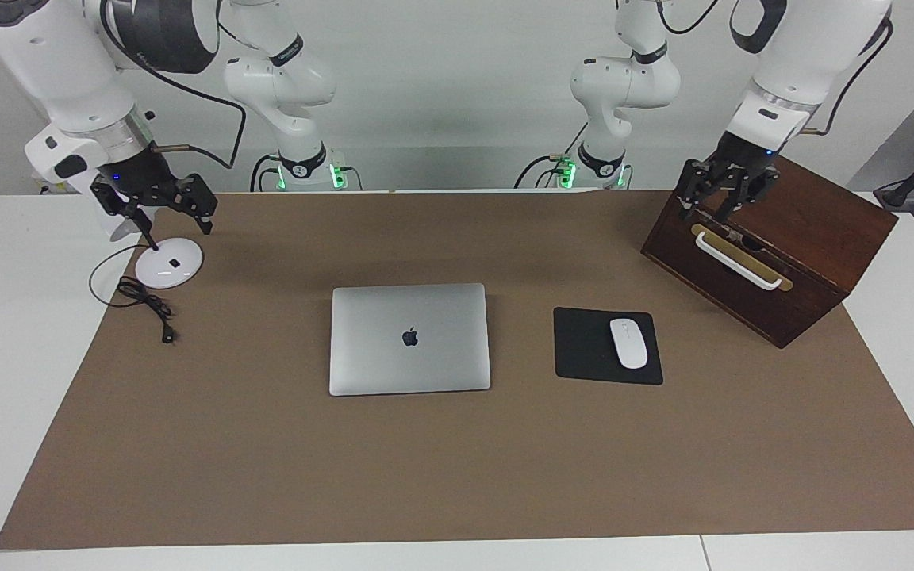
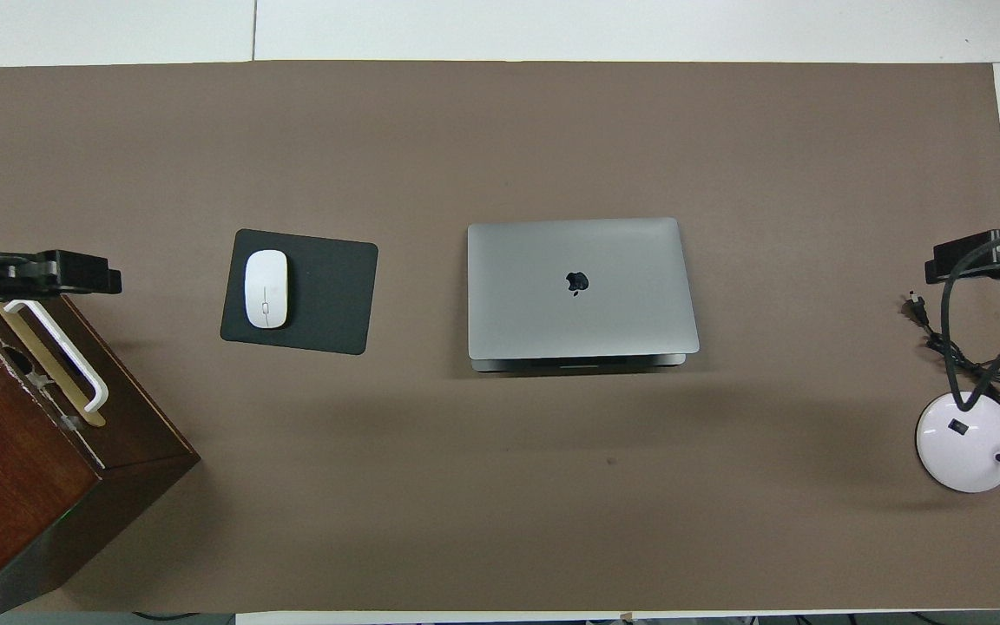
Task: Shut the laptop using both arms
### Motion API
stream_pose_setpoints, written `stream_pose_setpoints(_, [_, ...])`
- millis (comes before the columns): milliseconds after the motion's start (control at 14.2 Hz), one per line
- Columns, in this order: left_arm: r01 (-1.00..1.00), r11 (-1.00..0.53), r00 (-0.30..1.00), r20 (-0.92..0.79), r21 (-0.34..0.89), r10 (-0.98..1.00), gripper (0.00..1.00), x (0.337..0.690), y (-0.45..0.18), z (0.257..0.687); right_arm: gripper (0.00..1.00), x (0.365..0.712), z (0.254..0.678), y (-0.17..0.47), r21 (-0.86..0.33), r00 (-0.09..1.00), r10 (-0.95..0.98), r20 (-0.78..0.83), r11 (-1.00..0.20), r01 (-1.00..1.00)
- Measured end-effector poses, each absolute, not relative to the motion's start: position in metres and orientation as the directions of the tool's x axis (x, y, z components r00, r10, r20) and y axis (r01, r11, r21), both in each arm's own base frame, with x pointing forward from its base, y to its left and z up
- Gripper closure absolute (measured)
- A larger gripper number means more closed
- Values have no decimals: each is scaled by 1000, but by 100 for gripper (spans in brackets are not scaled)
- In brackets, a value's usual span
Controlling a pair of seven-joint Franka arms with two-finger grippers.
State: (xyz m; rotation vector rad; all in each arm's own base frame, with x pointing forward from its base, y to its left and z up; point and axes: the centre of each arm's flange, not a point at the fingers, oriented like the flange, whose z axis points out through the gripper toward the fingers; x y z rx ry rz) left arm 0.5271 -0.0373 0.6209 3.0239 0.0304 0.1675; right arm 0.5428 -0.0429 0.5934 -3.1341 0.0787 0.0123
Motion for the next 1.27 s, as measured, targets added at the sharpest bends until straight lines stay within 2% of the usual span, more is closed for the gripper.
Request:
stream_pose_setpoints(71, [31,-993,992,115,113,44,3,533,-28,623,0,543,593,-43,-6,999,-50,-8,-999,-50])
stream_pose_setpoints(141, [48,-993,991,116,112,61,0,537,-20,623,0,543,593,-43,-6,999,-50,-8,-999,-50])
stream_pose_setpoints(989, [111,-991,984,130,69,119,0,541,18,624,0,542,594,-43,-6,999,-50,-7,-999,-50])
stream_pose_setpoints(1271, [99,-994,986,140,-33,94,0,541,24,625,0,541,594,-43,-6,999,-50,-8,-999,-50])
